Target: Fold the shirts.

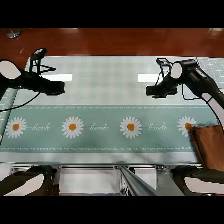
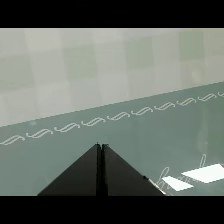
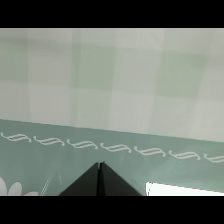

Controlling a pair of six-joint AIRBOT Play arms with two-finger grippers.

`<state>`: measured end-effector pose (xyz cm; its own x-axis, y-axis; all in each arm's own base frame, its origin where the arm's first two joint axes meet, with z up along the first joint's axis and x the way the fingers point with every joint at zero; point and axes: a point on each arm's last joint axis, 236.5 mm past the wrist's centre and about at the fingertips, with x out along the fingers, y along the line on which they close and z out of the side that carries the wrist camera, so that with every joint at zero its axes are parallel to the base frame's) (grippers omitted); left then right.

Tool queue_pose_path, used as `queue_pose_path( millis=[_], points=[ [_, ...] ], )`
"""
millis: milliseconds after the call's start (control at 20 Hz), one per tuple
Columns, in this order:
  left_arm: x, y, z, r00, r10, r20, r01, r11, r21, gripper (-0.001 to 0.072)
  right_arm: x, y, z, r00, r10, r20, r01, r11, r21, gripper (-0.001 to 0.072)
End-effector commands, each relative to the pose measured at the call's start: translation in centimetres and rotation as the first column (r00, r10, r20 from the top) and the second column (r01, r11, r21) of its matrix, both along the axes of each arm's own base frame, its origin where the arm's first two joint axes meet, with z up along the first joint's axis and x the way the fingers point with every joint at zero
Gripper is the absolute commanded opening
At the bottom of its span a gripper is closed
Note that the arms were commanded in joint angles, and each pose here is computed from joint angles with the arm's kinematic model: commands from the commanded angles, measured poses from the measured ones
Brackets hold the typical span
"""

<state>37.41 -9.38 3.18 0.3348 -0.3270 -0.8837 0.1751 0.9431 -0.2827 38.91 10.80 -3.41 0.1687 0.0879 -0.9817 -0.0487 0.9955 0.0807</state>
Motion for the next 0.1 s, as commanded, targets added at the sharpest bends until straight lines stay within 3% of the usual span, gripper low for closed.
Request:
queue_pose_path(
  millis=[0,50],
  points=[
    [-0.04,0.01,-0.07,1.0,-0.004,-0.001,0.004,1.0,0.003,0.0028,-0.04,0.0,-0.08,1.0,0.001,-0.002,-0.001,1.0,-0.003,0.0031],
    [-0.04,0.01,-0.07,1.0,-0.004,-0.001,0.004,1.0,0.004,0.0028,-0.04,0.0,-0.08,1.0,0.001,-0.002,-0.001,1.0,-0.003,0.0031]
  ],
)
